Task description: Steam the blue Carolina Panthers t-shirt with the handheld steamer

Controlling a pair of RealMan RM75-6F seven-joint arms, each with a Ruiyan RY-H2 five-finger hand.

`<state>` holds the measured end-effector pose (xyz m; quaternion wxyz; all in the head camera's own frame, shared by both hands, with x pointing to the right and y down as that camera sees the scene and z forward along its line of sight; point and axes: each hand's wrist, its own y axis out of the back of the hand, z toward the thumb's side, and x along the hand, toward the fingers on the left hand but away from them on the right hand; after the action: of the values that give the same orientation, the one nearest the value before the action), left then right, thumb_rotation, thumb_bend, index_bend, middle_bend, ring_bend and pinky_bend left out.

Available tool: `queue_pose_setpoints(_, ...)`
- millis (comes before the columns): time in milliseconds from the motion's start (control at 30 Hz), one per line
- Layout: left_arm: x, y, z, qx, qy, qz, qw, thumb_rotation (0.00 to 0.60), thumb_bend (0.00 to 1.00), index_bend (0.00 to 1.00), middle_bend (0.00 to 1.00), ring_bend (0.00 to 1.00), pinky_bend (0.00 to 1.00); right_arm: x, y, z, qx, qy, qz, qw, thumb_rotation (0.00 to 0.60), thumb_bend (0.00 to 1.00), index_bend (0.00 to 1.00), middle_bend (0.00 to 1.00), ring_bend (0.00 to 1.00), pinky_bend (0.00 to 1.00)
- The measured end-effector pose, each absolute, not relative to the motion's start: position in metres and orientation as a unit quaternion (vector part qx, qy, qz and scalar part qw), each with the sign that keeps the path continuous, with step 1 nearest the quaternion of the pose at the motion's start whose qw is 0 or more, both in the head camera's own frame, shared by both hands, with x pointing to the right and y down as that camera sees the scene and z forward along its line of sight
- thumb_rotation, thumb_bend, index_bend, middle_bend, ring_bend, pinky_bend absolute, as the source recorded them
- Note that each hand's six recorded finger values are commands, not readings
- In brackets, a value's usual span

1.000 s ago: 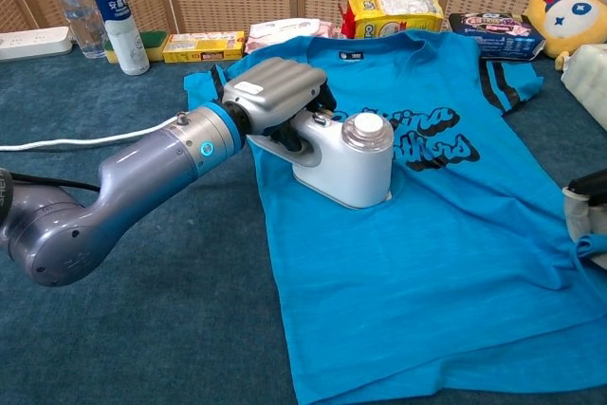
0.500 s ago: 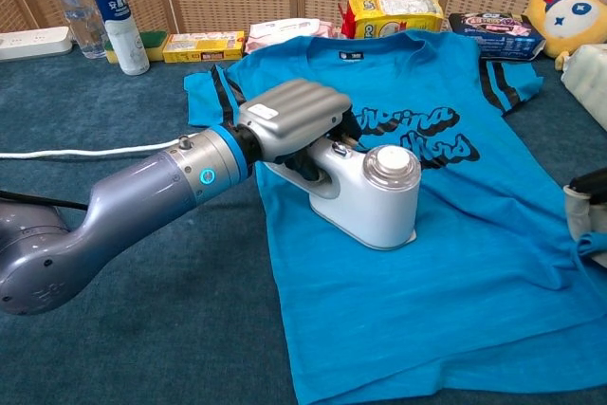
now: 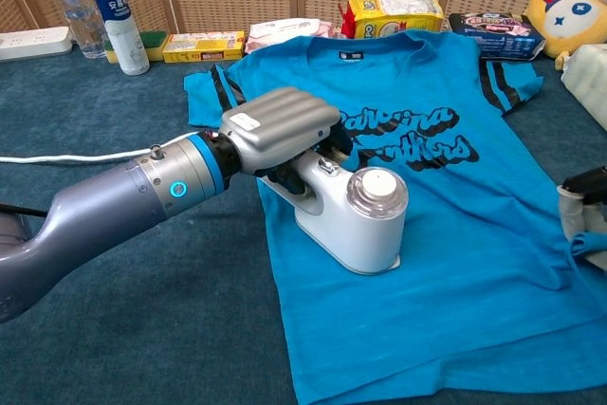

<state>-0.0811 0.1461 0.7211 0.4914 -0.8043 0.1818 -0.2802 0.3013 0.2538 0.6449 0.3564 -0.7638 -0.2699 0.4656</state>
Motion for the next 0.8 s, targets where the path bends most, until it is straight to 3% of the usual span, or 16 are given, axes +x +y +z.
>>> queue_pose_setpoints(800,-0.127,0.054,0.730,-0.732,0.313,-0.398,0.456,0.600,0.32,0.77,0.80,0.72,0.79,0.304,0.253,0.644,-0.761,-0.268,0.471,0.356,0.600,0.52,0.71,0.69,0.76,0.83)
